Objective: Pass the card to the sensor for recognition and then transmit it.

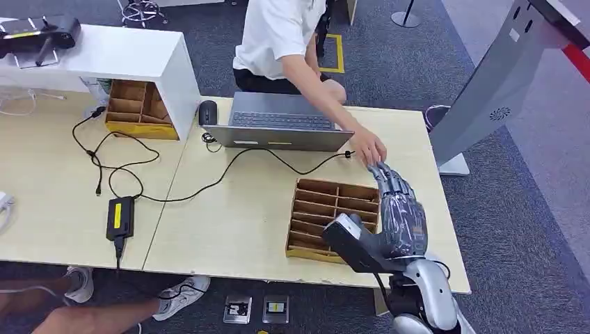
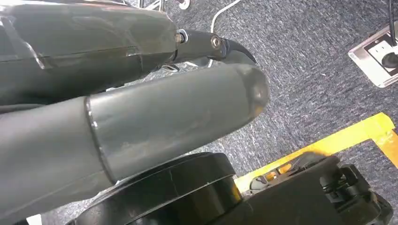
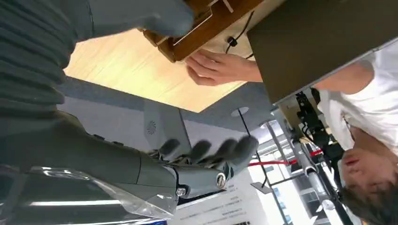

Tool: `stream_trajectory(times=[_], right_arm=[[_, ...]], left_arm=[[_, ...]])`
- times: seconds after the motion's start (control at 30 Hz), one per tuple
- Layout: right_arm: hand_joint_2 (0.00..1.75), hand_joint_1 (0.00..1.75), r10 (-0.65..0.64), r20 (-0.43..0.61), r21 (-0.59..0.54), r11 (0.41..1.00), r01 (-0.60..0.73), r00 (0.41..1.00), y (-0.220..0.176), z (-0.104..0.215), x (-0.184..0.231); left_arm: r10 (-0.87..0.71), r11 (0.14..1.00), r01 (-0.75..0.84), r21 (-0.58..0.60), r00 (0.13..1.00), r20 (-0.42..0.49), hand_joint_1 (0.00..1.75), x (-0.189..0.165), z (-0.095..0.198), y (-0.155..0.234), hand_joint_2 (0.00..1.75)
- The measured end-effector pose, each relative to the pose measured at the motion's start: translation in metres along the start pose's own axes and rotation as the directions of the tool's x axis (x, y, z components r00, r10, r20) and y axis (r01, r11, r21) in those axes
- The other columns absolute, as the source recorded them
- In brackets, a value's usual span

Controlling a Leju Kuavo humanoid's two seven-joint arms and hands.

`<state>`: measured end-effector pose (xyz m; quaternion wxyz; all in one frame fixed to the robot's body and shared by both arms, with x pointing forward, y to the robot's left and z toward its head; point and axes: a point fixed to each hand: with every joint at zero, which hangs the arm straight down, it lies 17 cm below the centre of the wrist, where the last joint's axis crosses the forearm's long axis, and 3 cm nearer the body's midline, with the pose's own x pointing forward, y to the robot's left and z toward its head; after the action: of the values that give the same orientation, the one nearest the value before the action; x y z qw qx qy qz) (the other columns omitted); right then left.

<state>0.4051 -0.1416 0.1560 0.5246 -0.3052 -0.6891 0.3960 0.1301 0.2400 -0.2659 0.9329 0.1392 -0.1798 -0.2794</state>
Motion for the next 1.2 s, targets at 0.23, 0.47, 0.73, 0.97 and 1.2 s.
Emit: stream_trajectory(times=[0.23, 0.47, 0.73, 0.97, 1.2], right_arm=[[1.75, 1.19, 0.017, -0.014, 0.025, 1.0, -0.016, 1.0, 0.011, 0.0, -0.006], [1.75, 0.98, 0.033, -0.045, 0.062, 0.998, -0.031, 0.998, 0.028, 0.002, -0.019], [1.75, 0.61, 0.049, -0.078, 0.1, 0.994, -0.041, 0.996, 0.046, 0.003, -0.032], [1.75, 0.59, 0.061, -0.099, 0.119, 0.992, -0.049, 0.993, 0.056, 0.004, -0.04], [1.75, 0.65, 0.075, -0.11, 0.131, 0.989, -0.061, 0.991, 0.062, 0.006, -0.046]], left_arm=[[-0.012, 1.0, 0.012, 0.0, 1.0, 0.005, 0.0, 0.001, 0.0, 0.0, 0.0], [-0.023, 1.0, 0.023, -0.001, 1.0, 0.008, 0.0, 0.001, 0.0, 0.0, 0.0], [-0.039, 0.999, 0.039, -0.005, 0.999, 0.01, 0.0, 0.001, 0.0, -0.001, 0.0], [-0.051, 0.999, 0.051, -0.007, 0.999, 0.014, 0.0, 0.002, 0.0, -0.002, 0.0], [-0.057, 0.998, 0.057, -0.011, 0.998, 0.011, 0.0, 0.002, 0.0, -0.003, 0.0]])
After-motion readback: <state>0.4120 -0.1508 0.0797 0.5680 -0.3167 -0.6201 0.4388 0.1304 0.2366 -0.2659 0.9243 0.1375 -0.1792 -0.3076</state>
